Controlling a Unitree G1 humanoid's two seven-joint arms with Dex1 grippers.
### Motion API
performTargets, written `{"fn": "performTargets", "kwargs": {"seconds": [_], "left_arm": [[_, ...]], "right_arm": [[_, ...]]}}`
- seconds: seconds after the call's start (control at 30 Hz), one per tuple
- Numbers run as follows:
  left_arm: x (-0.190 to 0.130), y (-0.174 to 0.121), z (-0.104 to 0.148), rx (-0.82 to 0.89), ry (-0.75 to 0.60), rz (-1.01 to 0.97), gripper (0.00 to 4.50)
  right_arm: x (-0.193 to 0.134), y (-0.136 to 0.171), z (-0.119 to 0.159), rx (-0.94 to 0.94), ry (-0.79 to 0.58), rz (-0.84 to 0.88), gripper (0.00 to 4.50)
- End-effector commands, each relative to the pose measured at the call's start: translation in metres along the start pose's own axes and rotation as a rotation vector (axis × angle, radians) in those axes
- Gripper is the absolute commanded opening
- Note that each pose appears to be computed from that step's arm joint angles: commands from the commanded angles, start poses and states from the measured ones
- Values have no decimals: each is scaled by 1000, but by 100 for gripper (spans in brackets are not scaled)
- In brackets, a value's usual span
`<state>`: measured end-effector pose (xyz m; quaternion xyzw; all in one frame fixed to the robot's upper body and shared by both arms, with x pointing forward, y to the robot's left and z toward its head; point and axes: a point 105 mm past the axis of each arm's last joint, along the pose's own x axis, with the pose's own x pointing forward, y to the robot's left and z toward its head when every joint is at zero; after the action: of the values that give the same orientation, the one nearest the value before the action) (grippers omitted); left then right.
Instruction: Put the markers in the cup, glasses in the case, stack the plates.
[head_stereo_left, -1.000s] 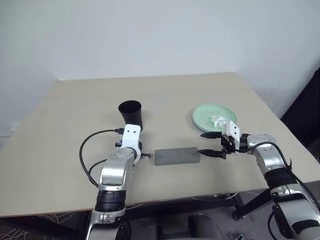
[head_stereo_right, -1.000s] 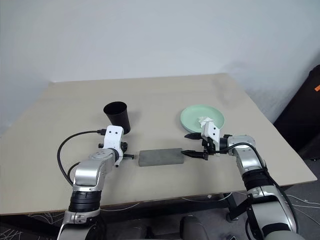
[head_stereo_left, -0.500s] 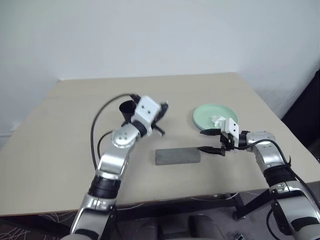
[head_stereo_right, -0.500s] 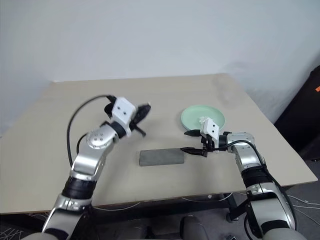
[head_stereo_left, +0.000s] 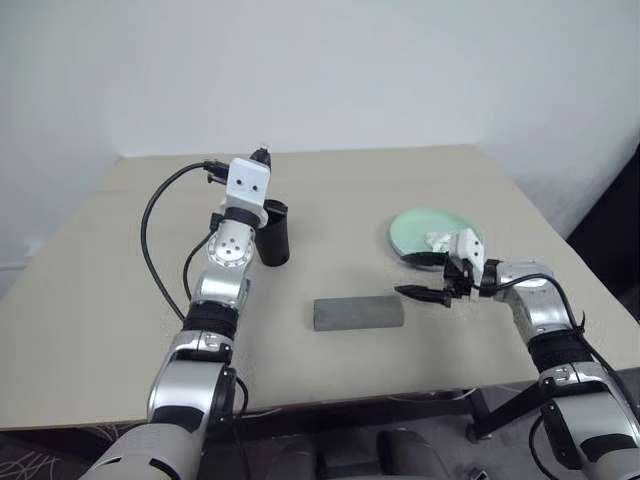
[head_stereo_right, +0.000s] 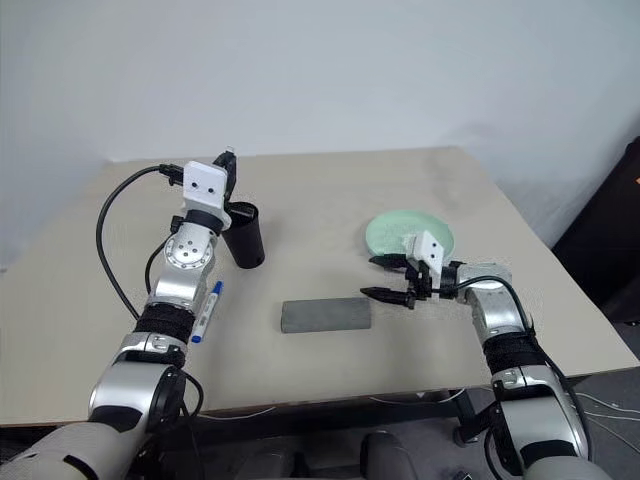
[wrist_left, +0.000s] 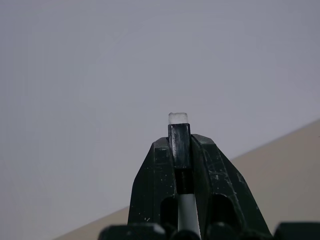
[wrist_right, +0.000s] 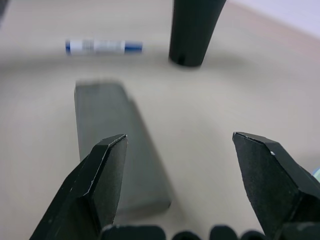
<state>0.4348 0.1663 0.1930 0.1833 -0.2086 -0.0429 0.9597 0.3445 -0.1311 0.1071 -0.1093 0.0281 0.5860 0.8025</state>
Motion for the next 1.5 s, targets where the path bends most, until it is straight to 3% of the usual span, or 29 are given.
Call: {"fn": "performTargets", "kwargs": {"seconds": [0.03,0.23,0.27,0.4,0.63,0.8,0.87,1.03,1.23,1.5], "left_arm": [[9,10,19,3,-98,37,2],[11,7,11,-9,-89,29,2],[11,7,9,-13,-82,32,77],[12,5,8,-11,-82,34,206],[12,7,10,-55,-91,53,206],[10,37,13,-104,-56,157,206],[3,60,11,-154,22,263,206],[-22,77,16,-180,161,313,206],[-53,81,11,-139,374,238,206],[-107,66,-21,-194,716,161,206]], "right_arm": [[-4,-3,19,-26,-61,-11,366],[-5,-1,18,-10,-63,-16,366],[-5,0,18,-10,-64,-17,366],[-6,0,18,-9,-64,-20,366],[-6,1,17,-12,-59,-19,366],[-6,2,18,-20,-55,-17,366],[-7,2,18,-21,-52,-20,366],[-7,4,14,-11,-44,-14,366],[-4,4,13,-4,-38,-3,366],[1,3,15,-8,-32,20,366]]}}
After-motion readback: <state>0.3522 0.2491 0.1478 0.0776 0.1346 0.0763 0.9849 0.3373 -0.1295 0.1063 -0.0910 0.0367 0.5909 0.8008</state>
